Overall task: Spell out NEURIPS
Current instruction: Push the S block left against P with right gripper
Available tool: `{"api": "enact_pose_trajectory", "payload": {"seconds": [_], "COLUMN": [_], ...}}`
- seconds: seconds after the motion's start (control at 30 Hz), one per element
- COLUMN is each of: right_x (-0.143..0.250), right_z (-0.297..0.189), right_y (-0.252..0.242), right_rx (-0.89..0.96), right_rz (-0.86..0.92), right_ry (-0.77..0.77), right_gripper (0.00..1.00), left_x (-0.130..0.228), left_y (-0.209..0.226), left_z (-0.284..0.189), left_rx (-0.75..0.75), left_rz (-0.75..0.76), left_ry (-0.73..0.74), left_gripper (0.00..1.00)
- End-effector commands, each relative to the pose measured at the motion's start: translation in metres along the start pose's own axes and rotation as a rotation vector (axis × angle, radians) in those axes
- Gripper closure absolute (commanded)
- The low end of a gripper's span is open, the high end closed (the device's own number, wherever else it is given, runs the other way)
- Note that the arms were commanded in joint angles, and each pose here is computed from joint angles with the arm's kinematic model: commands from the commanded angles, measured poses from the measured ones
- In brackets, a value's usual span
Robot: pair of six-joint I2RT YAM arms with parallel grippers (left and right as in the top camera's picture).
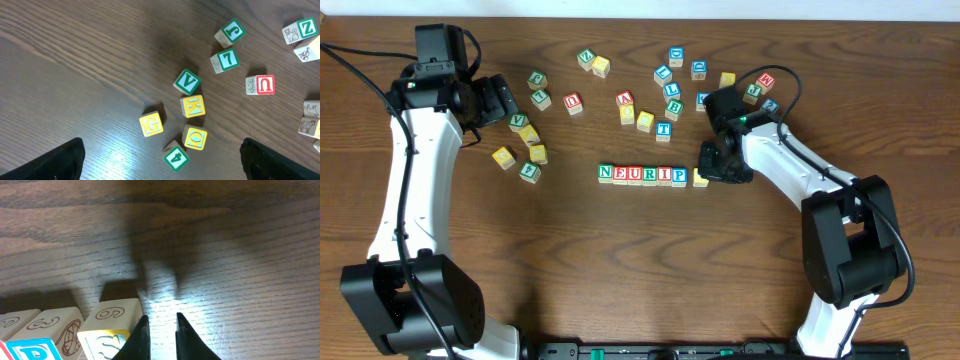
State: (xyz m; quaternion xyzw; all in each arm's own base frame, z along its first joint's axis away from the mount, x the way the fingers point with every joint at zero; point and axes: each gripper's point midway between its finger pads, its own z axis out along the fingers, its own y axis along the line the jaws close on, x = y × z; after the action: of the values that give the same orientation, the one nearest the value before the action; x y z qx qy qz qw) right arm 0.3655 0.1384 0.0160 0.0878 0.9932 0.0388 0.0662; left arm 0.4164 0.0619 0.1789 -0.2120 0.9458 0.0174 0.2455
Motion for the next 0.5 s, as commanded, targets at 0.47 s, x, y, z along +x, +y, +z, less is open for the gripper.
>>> {"api": "enact_pose_trajectory", "payload": {"seconds": [0.47], "right_x": [-0.001], "right_z": [0.004], "right_y": [0.017], "right_rx": [-0.026], "right_rz": [-0.053], "right_ry": [-0.020], "right_gripper": [0.86], "left_x": [-0.001], "left_y": [0.002], "left_z": [0.003], "left_rx": [-0.011], "left_rz": [-0.003], "left_ry": [0.004], "left_gripper": [0.02]}}
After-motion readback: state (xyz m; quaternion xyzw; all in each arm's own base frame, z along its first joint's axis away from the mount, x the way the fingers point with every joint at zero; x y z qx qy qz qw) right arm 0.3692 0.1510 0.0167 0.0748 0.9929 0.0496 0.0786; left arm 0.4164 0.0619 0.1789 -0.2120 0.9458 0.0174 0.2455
